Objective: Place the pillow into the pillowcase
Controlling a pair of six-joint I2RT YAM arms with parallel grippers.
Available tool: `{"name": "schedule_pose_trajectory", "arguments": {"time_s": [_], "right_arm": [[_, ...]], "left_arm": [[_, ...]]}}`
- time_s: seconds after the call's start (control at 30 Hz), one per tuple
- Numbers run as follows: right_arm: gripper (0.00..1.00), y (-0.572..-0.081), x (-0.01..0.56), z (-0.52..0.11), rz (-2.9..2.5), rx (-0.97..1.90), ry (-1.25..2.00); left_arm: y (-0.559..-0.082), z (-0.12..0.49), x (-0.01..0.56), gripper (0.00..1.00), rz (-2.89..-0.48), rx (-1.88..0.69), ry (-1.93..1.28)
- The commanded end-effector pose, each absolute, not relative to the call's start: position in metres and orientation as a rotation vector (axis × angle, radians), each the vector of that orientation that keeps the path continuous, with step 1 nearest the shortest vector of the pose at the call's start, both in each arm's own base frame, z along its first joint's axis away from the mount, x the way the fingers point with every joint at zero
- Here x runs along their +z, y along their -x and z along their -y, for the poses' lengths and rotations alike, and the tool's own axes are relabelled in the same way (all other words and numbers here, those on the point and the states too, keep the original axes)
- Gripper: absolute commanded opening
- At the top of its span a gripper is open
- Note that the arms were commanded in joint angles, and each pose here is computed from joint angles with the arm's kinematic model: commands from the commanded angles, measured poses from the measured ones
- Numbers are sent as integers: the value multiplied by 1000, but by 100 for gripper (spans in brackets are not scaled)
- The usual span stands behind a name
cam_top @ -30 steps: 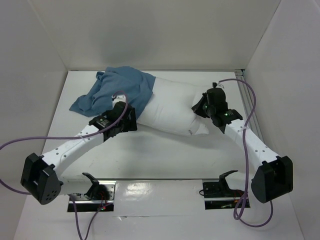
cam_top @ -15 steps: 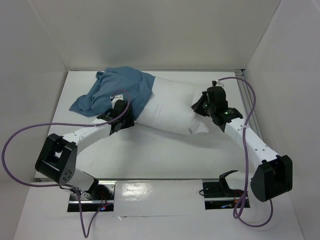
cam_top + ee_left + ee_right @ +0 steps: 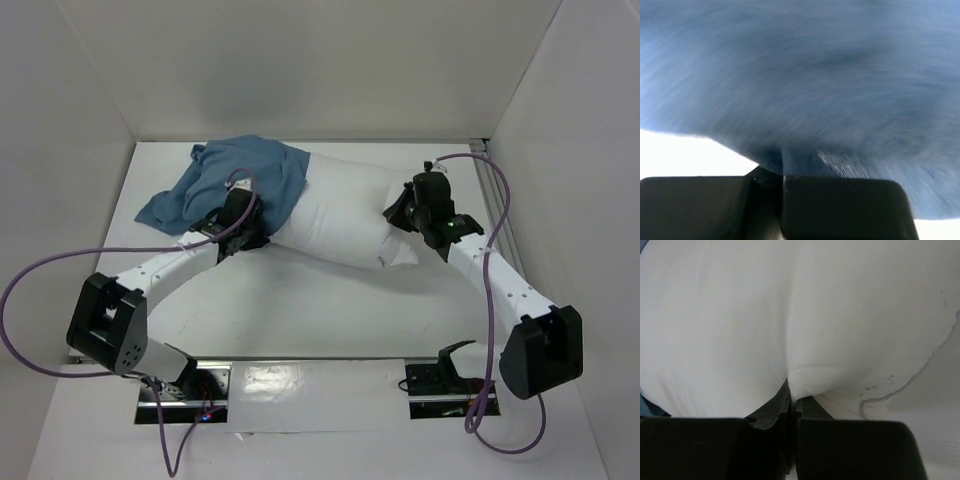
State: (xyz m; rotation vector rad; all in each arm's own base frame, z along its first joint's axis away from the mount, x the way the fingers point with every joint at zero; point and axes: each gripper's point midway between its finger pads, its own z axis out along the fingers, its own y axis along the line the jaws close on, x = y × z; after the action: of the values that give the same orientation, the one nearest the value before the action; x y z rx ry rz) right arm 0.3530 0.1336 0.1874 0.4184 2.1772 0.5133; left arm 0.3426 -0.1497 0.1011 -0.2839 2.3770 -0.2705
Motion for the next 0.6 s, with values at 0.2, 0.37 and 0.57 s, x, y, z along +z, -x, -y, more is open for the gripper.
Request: {"name": "schedule_pose_trajectory", "arguments": {"time_s": [0.2, 0.37, 0.57], "right_arm": [[0, -379, 206, -185, -2116, 703, -372], [0, -387, 223, -185, -2065, 712, -399], [0, -407, 259, -181, -1977, 720, -399]], "left_arm": [[-340, 359, 271, 0, -2208, -1111, -242], [-345, 374, 325, 0, -2119, -1184, -329], [-362, 359, 356, 0, -2066, -1168, -307]]}}
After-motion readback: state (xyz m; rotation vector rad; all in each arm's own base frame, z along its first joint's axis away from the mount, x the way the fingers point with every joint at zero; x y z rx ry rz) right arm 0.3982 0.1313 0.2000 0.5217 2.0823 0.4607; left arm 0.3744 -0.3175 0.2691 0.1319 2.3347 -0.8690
